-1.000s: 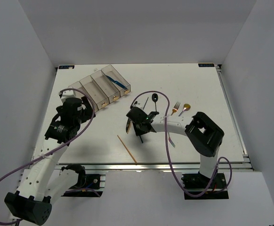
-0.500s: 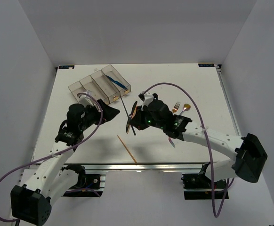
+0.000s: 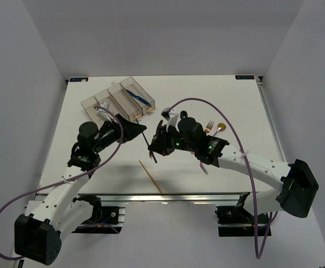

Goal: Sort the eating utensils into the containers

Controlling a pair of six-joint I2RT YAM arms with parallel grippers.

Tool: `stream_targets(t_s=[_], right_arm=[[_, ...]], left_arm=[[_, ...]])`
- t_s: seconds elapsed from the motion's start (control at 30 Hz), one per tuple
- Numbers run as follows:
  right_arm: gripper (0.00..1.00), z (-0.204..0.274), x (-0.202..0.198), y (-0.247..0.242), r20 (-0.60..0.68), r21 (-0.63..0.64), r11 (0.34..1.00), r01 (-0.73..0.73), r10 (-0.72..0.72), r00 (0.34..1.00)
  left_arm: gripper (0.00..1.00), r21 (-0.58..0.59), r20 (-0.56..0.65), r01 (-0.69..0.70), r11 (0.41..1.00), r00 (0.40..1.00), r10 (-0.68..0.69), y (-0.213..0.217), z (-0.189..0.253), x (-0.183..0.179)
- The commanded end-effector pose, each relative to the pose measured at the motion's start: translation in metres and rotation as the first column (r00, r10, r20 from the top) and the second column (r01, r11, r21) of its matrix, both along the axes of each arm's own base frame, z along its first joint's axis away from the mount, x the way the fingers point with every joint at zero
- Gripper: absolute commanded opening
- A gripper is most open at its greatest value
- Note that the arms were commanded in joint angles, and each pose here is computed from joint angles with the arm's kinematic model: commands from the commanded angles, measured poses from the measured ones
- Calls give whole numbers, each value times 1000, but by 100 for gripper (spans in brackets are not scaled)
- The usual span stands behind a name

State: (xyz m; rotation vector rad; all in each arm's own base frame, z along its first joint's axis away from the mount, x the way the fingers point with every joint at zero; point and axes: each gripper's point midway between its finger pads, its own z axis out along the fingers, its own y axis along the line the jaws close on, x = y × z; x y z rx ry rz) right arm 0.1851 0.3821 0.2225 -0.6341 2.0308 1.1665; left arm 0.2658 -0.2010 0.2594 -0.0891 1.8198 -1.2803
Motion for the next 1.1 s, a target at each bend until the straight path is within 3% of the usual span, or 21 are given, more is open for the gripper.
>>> stream_targets(t_s=[0.0,0.07,0.1,0.2,0.23,0.33,0.43,0.47,0.5,0.53,0.57,0.6,0.73,0.8,0.93,1.03,1.07], right_arm=[[0,42,-1,12,55,118,992,-43,37,998],[0,44,-6,15,59,127,989,-76,69,996],[0,45,-7,17,59,130,988,-85,78,995],[0,38,-7,25,42,121,987,-104,100,994],[0,33,-5,27,35,112,988,-102,99,995],[0,28,4,25,42,97,994,-55,51,998],[39,28,21,12,63,72,996,46,-51,997],[67,21,32,2,72,33,993,115,-118,990],[76,17,36,-4,79,13,989,149,-150,986],[82,19,43,-13,96,1,980,199,-198,975],[89,13,54,-26,112,-38,963,268,-262,959],[89,8,57,-34,118,-64,953,297,-288,950],[89,-2,59,-55,144,-128,934,334,-316,938],[89,-6,55,-58,149,-145,935,323,-303,941],[89,-10,50,-66,162,-173,934,312,-286,944],[89,-13,46,-72,169,-182,936,301,-271,948],[89,-17,45,-74,168,-190,935,301,-271,948]], left_arm=[[81,32,-31,8,999,1000,-8,-1,-14,3],[72,35,-43,13,999,999,-12,-2,-18,5],[57,25,-47,15,1000,999,-14,-3,-18,5],[34,-34,-19,37,999,999,-38,-9,-6,5],[19,-52,-9,41,998,999,-42,-9,-2,5],[0,-68,34,33,997,999,-31,-9,13,9],[0,61,-64,-123,991,990,127,11,-9,30],[0,104,-87,-176,979,979,186,19,-15,38],[0,207,-104,-316,926,934,342,45,-30,55],[0,326,-174,-365,872,883,435,62,-46,63],[0,404,-168,-432,806,831,530,81,-53,71],[0,496,-118,-527,690,747,655,112,-59,83],[0,724,-52,-543,425,573,818,174,-82,109],[0,776,-59,-519,357,504,862,202,-92,135],[0,843,-90,-460,278,390,917,250,-112,165],[0,848,-80,-458,266,386,919,259,-106,192],[0,848,-71,-469,246,359,931,275,-104,195]])
